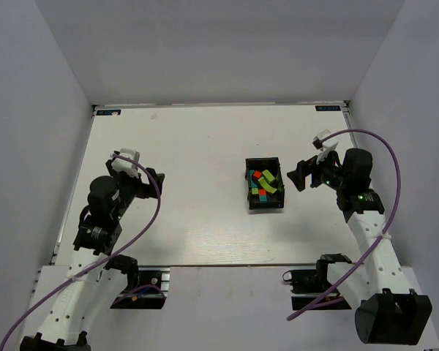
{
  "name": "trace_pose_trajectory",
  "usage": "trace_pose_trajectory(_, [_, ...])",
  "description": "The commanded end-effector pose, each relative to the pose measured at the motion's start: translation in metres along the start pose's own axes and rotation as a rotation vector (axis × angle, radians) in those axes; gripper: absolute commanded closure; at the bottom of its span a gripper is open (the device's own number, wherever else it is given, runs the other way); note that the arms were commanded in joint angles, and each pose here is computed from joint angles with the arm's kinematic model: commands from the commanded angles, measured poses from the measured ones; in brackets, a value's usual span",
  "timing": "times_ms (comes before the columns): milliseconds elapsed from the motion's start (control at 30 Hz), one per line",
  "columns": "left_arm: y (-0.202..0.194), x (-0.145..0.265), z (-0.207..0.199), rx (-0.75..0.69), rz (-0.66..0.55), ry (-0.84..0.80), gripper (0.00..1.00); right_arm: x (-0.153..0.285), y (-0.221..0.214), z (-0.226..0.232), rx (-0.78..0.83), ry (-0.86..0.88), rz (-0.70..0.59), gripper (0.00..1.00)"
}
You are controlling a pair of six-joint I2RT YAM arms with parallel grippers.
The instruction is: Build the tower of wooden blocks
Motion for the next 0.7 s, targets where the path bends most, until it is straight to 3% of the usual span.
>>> trace_pose_trajectory(0, [0.008, 0.004, -0.005, -0.005, -0.018, -0.038, 0.00, 0.003, 0.010, -0.001, -0.002, -0.007, -0.033, 0.10])
trace_pose_trajectory(200, [0.005, 0.003, -0.005, -0.004, -0.009, -0.037, 0.03, 0.004, 0.004, 0.008, 0.078, 0.066, -0.046, 0.10])
trace_pose_trajectory(267, [0.005, 0.003, -0.006, -0.013, -0.007, -0.049, 0.14, 0.006, 0.000, 0.013, 0.178, 0.136, -0.046, 0.10])
trace_pose_trajectory(300, [0.005, 0.003, -0.006, -0.013, -0.007, -0.049, 0.25, 0.007, -0.006, 0.016, 0.180, 0.158, -0.033, 0.10])
trace_pose_trajectory(333, [0.004, 0.001, -0.007, -0.013, -0.004, -0.063, 0.64, 0.005, -0.012, 0.017, 0.196, 0.173, -0.024, 0.10])
trace_pose_trajectory(367, [0.004, 0.001, -0.007, -0.013, -0.004, -0.063, 0.82, 0.005, -0.014, 0.017, 0.190, 0.180, -0.019, 0.20])
trace_pose_trajectory(400, [0.003, -0.001, -0.007, -0.012, 0.005, -0.062, 0.99, 0.003, -0.014, 0.017, 0.181, 0.182, -0.013, 0.37])
trace_pose_trajectory(433, [0.003, -0.004, -0.009, -0.003, 0.011, -0.081, 1.00, 0.001, -0.011, 0.014, 0.153, 0.162, -0.004, 0.61])
trace_pose_trajectory(467, [0.002, -0.007, -0.010, -0.002, 0.017, -0.093, 1.00, -0.001, -0.011, 0.011, 0.118, 0.144, 0.009, 1.00])
trace_pose_trajectory(500, [0.001, -0.010, -0.012, 0.011, 0.026, -0.108, 1.00, -0.001, -0.004, 0.007, 0.115, 0.108, 0.011, 1.00])
trace_pose_trajectory(567, [0.007, -0.024, -0.014, 0.036, 0.072, -0.125, 0.80, -0.006, -0.003, 0.000, 0.081, 0.054, 0.031, 1.00])
trace_pose_trajectory(600, [0.000, -0.035, -0.013, 0.065, 0.190, -0.106, 0.55, -0.010, -0.001, -0.005, 0.060, -0.004, 0.045, 0.76])
trace_pose_trajectory(633, [0.004, -0.045, -0.013, 0.068, 0.211, -0.103, 0.47, -0.012, -0.004, -0.008, 0.047, -0.016, 0.063, 0.69])
trace_pose_trajectory(667, [0.000, -0.059, -0.012, 0.079, 0.313, -0.084, 0.40, -0.018, -0.003, -0.009, 0.041, -0.015, 0.081, 0.51])
Point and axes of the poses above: each gripper's point midway between its finger pads, its own x axis back along the fingers, its own z axis along the line the jaws close on, y = z × x, the point moved 7 cm from there along x, back along the fingers, and after that the axes turned 4 degrees about x, right-handed, at the moved point
